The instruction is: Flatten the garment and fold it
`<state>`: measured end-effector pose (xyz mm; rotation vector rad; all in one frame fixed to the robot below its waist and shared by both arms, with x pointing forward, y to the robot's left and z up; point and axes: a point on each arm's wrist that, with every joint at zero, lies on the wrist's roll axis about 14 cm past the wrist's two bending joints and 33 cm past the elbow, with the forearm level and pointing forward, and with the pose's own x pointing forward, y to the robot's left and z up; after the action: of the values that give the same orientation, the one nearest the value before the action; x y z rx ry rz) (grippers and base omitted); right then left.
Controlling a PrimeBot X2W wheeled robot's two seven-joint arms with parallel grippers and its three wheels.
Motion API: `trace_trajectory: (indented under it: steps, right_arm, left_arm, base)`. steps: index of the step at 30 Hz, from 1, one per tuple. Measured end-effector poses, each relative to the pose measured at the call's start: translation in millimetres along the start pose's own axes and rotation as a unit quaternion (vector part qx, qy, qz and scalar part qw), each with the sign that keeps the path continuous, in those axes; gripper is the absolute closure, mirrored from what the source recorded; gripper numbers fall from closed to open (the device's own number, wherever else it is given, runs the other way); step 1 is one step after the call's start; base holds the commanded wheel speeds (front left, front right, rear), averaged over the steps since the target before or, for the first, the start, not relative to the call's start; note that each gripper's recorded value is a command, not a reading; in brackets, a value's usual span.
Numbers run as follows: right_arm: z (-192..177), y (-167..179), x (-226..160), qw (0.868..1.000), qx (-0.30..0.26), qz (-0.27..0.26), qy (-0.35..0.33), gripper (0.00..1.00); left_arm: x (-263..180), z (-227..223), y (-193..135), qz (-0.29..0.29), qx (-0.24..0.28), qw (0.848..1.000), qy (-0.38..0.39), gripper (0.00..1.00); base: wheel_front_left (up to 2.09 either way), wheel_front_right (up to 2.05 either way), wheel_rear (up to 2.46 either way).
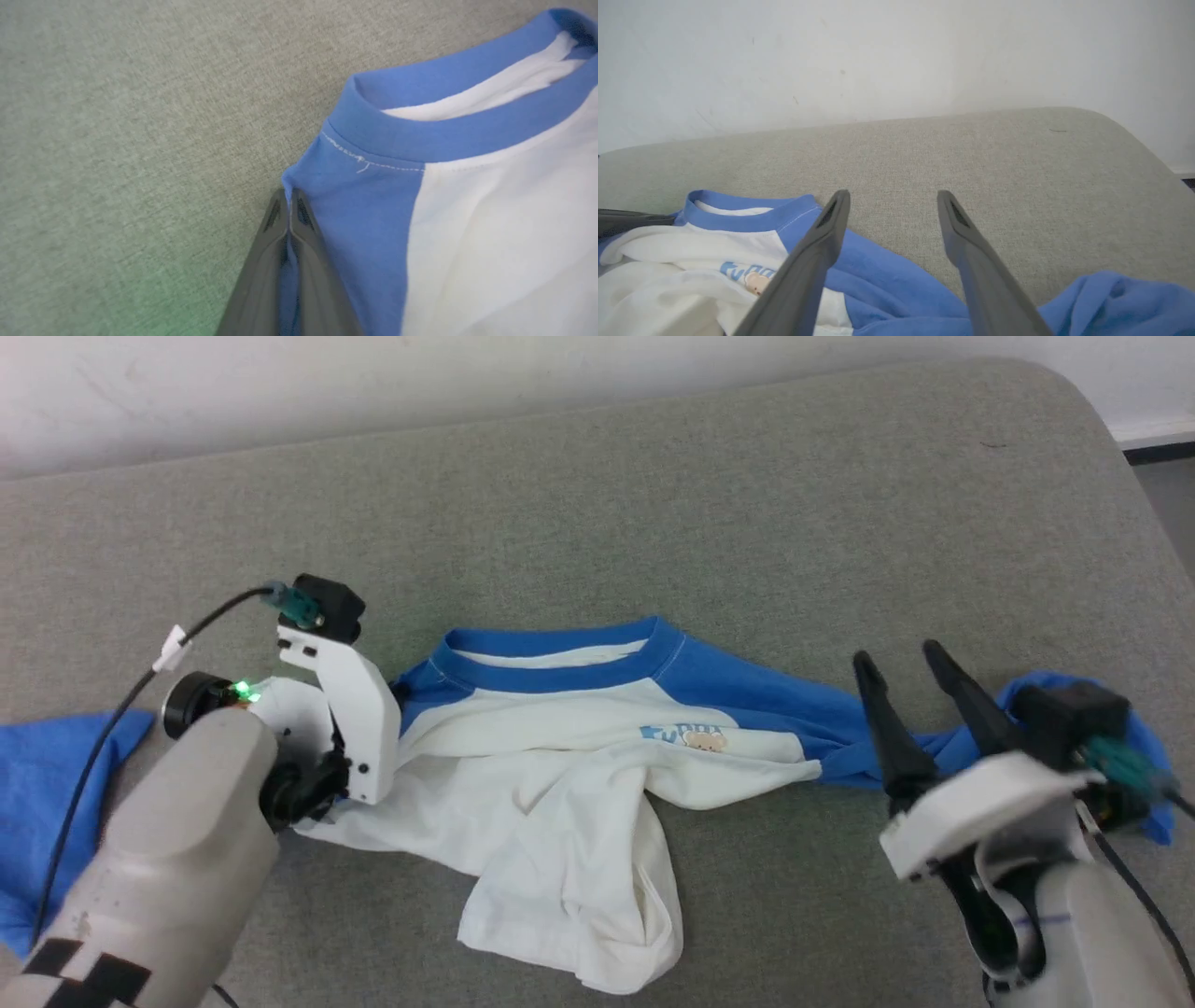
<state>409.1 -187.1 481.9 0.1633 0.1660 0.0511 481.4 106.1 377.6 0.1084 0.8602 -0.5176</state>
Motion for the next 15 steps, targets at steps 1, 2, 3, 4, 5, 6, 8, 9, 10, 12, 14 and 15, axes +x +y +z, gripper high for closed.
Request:
trace_trajectory:
  steps: [1, 2, 3, 4, 5, 6, 8, 9, 10, 12, 14, 15]
  right_arm:
    - [-5.8, 2.0, 6.4, 1.000, 0.000, 0.006, 0.020, 0.00]
    - [-12.9, 4.4, 12.5, 0.999, 0.004, 0.013, 0.043, 0.00]
    - [-21.8, 6.3, 18.4, 0.997, 0.006, 0.020, 0.072, 0.00]
    - [-32.3, 6.5, 23.1, 0.994, 0.003, 0.026, 0.104, 0.00]
    - [-40.2, 6.8, 27.6, 0.991, 0.001, 0.032, 0.131, 0.00]
    - [-47.8, 7.6, 32.0, 0.987, 0.001, 0.038, 0.158, 0.00]
    - [-58.8, 13.2, 40.6, 0.978, -0.007, 0.055, 0.203, 0.00]
    - [-62.3, 18.2, 45.5, 0.973, -0.009, 0.065, 0.220, 0.00]
    - [-66.3, 24.3, 49.6, 0.968, -0.017, 0.076, 0.239, 0.00]
    - [-73.0, 39.0, 56.8, 0.957, -0.029, 0.100, 0.271, 0.00]
    - [-80.7, 54.8, 60.8, 0.944, -0.042, 0.125, 0.302, 0.00]
    - [-85.6, 60.3, 61.4, 0.937, -0.050, 0.134, 0.320, 0.00]
  left_arm:
    - [-1.1, 2.2, -0.1, 0.006, -0.001, 1.000, -0.016, 1.00]
    - [-2.7, 4.4, 0.1, 0.012, -0.003, 0.999, -0.032, 1.00]
    - [-4.7, 7.4, 0.6, 0.019, -0.004, 0.999, -0.048, 1.00]
    - [-6.9, 9.7, 1.0, 0.025, -0.005, 0.998, -0.060, 1.00]
    - [-9.3, 11.5, 0.4, 0.026, -0.007, 0.997, -0.072, 1.00]
    - [-11.8, 12.3, 0.1, 0.028, -0.007, 0.996, -0.081, 1.00]
    - [-17.4, 14.9, -0.2, 0.031, -0.006, 0.995, -0.098, 1.00]
    - [-20.3, 16.2, 0.0, 0.032, -0.007, 0.994, -0.106, 1.00]
    - [-23.4, 18.0, 0.4, 0.034, -0.004, 0.993, -0.115, 1.00]
    - [-29.0, 21.9, 0.7, 0.035, -0.007, 0.991, -0.132, 1.00]
    - [-33.7, 24.0, 1.8, 0.039, -0.003, 0.989, -0.144, 1.00]
    - [-35.8, 24.8, 2.9, 0.041, -0.003, 0.988, -0.149, 1.00]
  base:
    - [0.00, 0.00, 0.00]
    - [0.00, 0.00, 0.00]
    - [0.00, 0.00, 0.00]
    - [0.00, 0.00, 0.00]
    - [0.00, 0.00, 0.00]
    - [0.00, 0.00, 0.00]
    - [0.00, 0.00, 0.00]
    - [0.00, 0.00, 0.00]
    - [0.00, 0.00, 0.00]
    - [0.00, 0.00, 0.00]
    - [0.00, 0.00, 0.00]
    - [0.00, 0.00, 0.00]
